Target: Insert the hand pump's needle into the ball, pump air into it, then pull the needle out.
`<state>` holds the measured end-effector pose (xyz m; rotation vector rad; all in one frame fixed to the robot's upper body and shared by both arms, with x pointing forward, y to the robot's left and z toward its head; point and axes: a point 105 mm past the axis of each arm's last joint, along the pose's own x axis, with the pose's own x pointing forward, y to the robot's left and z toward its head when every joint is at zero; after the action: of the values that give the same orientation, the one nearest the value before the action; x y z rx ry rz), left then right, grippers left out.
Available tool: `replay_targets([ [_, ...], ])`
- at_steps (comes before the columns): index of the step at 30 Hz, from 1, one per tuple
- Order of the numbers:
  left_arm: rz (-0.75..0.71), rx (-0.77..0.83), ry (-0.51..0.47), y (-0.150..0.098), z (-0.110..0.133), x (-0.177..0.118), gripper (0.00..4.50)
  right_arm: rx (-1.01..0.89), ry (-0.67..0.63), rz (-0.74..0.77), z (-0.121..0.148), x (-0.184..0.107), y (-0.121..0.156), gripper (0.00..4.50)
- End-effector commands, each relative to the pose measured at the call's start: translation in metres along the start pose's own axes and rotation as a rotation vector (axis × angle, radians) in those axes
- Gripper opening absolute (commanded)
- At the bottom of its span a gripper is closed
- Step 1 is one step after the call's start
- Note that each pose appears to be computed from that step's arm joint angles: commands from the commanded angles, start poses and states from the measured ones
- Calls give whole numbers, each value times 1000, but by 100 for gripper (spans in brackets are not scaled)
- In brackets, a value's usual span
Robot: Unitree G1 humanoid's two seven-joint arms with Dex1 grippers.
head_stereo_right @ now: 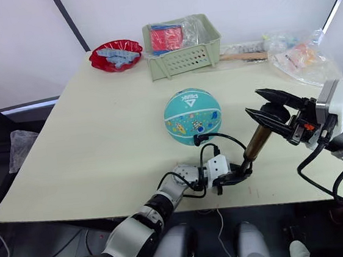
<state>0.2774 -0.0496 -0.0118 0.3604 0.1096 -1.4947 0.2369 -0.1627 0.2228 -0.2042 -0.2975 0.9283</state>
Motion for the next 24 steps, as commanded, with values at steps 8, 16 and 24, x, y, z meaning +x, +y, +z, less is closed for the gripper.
replay_targets([
  [8, -43, -96, 142, -22, -41, -8, 103, 170, 130, 111, -77, 4, 46, 154],
  [16, -39, -97, 143, -20, -41, -9, 103, 168, 145, 122, -92, 8, 50, 154],
  [24, -36, -95, 143, -20, -40, -8, 103, 101, 71, 102, -59, 7, 30, 154],
])
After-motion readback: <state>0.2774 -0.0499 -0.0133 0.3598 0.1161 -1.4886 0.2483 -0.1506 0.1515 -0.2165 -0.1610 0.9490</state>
